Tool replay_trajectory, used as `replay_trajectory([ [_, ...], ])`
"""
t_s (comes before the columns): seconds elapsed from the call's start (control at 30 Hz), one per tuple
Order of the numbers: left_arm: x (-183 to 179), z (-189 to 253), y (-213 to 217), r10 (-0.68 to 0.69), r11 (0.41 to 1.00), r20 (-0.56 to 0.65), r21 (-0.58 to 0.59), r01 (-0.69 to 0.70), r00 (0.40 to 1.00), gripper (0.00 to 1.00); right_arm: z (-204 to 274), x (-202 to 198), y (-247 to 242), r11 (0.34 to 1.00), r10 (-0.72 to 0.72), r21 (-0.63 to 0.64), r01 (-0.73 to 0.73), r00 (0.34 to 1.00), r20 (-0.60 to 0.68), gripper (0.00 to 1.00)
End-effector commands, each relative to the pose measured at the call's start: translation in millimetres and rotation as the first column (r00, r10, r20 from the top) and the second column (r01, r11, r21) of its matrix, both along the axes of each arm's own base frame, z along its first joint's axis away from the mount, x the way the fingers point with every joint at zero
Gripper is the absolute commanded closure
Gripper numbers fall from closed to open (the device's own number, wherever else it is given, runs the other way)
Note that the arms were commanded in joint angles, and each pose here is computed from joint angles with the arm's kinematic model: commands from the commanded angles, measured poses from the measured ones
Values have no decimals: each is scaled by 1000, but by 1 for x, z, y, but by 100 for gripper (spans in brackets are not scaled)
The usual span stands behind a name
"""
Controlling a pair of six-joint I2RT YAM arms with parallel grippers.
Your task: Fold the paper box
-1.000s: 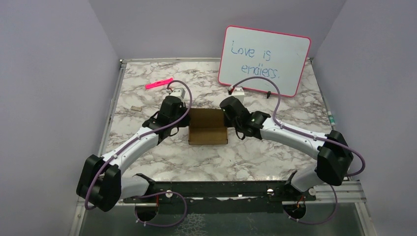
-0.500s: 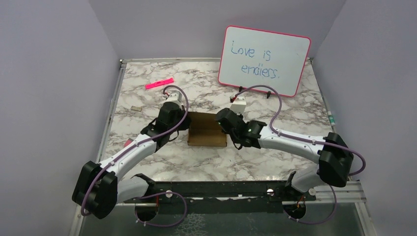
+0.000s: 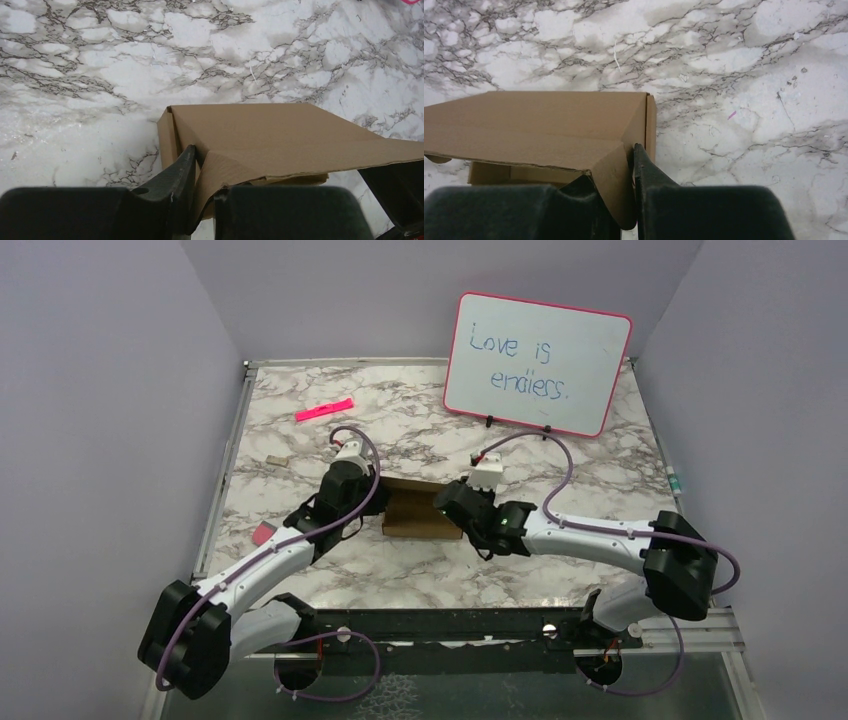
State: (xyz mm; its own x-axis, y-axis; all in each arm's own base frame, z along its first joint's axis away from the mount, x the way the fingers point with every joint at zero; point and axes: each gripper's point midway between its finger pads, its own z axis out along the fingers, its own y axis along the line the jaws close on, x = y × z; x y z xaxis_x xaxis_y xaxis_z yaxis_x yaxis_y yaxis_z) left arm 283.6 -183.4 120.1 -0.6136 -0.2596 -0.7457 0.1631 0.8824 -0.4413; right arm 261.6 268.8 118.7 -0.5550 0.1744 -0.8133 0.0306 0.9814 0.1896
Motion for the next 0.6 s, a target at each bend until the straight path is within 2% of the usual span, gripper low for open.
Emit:
replay_trajectory([
  [0.0,-7,-4,3,15,1000,-1,-24,-15,1000,83,-15,-10,-15,999,-35,-18,35,999,3,84],
  [0.23,-17,-14,7,-2,1000,-18,-10,2,1000,77,-20,-20,-22,1000,-9,2,9,1000,4,81],
  [0.37,-25,-13,10,-13,1000,-22,-5,13,1000,68,-15,-25,-24,999,27,39,-28,1000,15,76],
  [0.4,-27,-11,12,-12,1000,-17,-4,12,1000,66,-14,-27,-24,998,43,50,-44,999,18,74],
  [0.57,-38,-1,20,-6,1000,10,-10,7,1000,53,-5,-37,-25,987,125,97,-129,991,48,52],
])
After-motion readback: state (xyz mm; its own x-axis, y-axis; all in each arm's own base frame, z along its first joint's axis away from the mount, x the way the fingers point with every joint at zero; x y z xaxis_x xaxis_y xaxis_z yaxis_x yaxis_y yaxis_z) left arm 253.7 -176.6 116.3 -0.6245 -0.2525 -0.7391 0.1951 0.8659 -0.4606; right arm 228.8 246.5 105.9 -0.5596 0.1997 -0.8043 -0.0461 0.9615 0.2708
